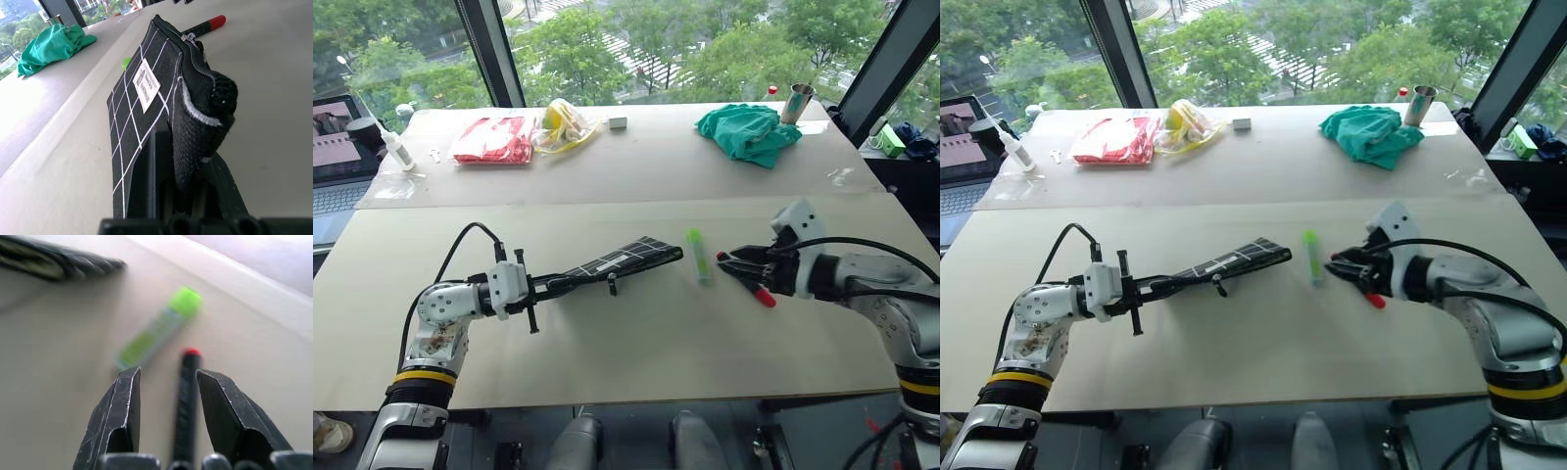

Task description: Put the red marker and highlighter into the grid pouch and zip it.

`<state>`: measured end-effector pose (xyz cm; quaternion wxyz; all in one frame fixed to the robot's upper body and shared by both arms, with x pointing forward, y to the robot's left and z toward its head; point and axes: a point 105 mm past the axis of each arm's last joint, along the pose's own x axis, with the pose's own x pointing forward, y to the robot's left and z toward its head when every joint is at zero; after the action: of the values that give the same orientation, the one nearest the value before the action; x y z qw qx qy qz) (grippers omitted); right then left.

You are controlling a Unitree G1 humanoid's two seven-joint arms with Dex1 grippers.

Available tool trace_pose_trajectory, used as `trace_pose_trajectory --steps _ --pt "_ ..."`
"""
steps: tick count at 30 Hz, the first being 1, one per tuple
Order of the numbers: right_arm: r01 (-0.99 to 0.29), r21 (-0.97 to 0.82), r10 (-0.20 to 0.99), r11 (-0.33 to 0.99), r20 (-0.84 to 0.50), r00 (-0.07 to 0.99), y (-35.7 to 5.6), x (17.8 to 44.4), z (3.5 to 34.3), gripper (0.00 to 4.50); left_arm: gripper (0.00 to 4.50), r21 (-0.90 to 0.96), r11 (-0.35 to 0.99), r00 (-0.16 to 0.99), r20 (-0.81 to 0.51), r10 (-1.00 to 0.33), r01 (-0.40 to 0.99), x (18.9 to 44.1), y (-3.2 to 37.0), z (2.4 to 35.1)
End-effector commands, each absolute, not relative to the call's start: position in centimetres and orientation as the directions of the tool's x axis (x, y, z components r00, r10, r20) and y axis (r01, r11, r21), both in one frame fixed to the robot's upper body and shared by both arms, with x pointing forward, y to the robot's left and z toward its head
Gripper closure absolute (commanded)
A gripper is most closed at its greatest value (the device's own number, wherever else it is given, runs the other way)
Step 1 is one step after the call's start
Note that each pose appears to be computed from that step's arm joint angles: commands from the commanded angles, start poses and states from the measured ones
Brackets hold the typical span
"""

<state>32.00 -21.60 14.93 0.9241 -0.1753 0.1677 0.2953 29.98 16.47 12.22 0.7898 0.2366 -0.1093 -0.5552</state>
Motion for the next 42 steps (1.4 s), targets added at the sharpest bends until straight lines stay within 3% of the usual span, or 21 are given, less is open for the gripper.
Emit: trace_pose_trajectory --steps 1,14,21,28,29,33,42 --pt "-0.515 -0.306 0.42 0.801 -0.326 0.847 -23.0 33.4 16.3 2.45 4.5 0.519 0.269 0.354 -0.071 -0.932 0.811 30.1 16.5 13.2" --pt "-0.562 -0.221 0.451 0.797 -0.402 0.797 -23.2 32.7 14.3 2.45 4.5 0.51 0.28 0.359 -0.063 -0.931 0.814 30.2 16.5 13.0" --pt "-0.613 -0.213 0.459 0.761 -0.491 0.74 -22.6 32.4 11.5 2.45 4.5 0.509 0.287 0.365 -0.058 -0.929 0.811 30.3 16.5 13.1" --pt "-0.599 -0.262 0.367 0.756 -0.588 0.721 -23.6 33.1 8.6 2.45 4.5 0.51 0.29 0.369 -0.057 -0.928 0.81 30.2 16.5 13.1" --pt "-0.58 -0.263 0.345 0.77 -0.593 0.727 -23.9 33.3 8.4 2.97 4.5 0.511 0.291 0.37 -0.057 -0.927 0.809 30.2 16.6 13.1" --pt "-0.59 -0.238 0.368 0.772 -0.59 0.719 -23.8 33.2 8.6 3.98 4.5 0.514 0.294 0.373 -0.056 -0.926 0.806 30.1 16.6 13.2" --pt "-0.585 -0.268 0.429 0.766 -0.465 0.775 -22.9 34.4 14.0 3.99 4.5 0.513 0.295 0.375 -0.057 -0.925 0.806 30.1 16.5 13.1"
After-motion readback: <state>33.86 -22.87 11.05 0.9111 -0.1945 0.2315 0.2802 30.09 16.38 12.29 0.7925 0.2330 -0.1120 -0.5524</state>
